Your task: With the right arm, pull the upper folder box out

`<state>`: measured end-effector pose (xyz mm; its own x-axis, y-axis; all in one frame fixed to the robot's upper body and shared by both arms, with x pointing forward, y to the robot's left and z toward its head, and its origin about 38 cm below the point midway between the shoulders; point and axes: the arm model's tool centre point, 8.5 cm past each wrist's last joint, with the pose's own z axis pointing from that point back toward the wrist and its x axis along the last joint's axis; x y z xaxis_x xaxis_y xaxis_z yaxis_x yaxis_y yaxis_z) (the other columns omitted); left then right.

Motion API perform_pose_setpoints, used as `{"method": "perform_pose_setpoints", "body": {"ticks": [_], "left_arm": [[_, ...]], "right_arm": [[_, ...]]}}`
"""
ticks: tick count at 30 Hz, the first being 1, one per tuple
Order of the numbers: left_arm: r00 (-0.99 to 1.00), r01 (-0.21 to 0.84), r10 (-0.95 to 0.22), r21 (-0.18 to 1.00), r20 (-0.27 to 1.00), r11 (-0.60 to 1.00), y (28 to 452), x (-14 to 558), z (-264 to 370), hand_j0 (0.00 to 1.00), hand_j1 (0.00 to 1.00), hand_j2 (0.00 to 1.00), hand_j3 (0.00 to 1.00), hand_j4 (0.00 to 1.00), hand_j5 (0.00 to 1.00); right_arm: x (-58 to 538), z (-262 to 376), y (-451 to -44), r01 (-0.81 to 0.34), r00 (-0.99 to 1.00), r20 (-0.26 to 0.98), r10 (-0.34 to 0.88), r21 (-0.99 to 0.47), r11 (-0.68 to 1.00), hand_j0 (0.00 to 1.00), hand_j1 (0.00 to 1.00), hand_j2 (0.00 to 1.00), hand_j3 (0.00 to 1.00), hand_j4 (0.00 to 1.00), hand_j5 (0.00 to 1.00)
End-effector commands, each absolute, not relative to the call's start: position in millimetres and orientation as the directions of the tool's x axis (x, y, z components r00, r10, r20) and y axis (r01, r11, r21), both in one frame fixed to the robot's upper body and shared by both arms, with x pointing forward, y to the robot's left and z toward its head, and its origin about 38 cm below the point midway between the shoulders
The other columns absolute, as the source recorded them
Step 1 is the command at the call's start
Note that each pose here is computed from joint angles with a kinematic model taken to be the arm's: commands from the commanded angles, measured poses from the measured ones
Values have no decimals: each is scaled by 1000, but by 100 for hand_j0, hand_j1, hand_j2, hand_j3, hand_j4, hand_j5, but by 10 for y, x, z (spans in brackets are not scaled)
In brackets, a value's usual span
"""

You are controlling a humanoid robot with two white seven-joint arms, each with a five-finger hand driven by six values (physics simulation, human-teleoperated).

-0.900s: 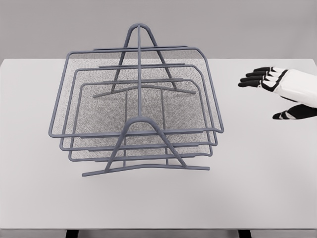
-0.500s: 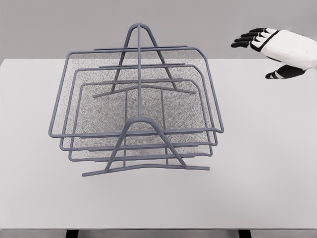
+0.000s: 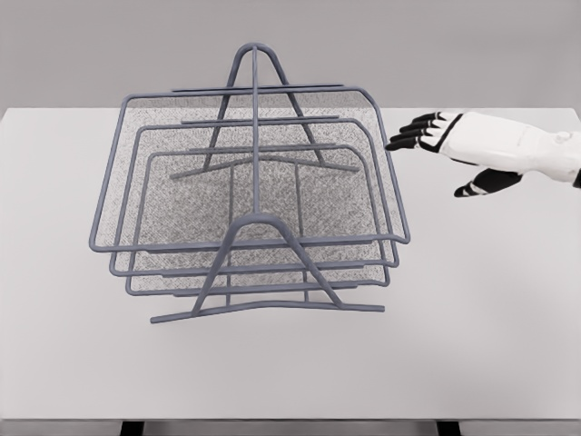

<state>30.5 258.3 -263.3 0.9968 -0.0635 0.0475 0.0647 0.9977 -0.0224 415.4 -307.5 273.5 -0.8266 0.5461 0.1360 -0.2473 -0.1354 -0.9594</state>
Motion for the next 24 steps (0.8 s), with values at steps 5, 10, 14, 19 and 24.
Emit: {"method": "perform_pose_setpoints", "body": {"ticks": [5, 10, 14, 19, 24], "left_arm": [[997, 65, -64, -22, 48, 998, 2583, 307, -2633, 100, 100, 100, 100, 100, 100], [997, 64, -63, -23, 48, 998, 2583, 307, -2633, 100, 100, 100, 100, 100, 100], [997, 65, -64, -22, 48, 998, 2583, 307, -2633, 100, 100, 100, 100, 100, 100], [997, 65, -64, -22, 48, 998, 2583, 307, -2633, 100, 100, 100, 100, 100, 100], [997, 65, -64, -22, 48, 998, 2583, 307, -2633, 100, 100, 100, 100, 100, 100]], "right_arm": [[4234, 2780, -2845, -232, -853, 136, 504, -964, -131, 100, 100, 100, 100, 100, 100], [4241, 2620, -2686, -262, -863, 168, 477, -955, -138, 100, 100, 100, 100, 100, 100], [4247, 2541, -2737, -284, -853, 177, 491, -946, -153, 100, 100, 100, 100, 100, 100], [4236, 2545, -2799, -287, -848, 170, 502, -944, -165, 100, 100, 100, 100, 100, 100], [4216, 2578, -2960, -291, -834, 153, 530, -939, -185, 100, 100, 100, 100, 100, 100]]}}
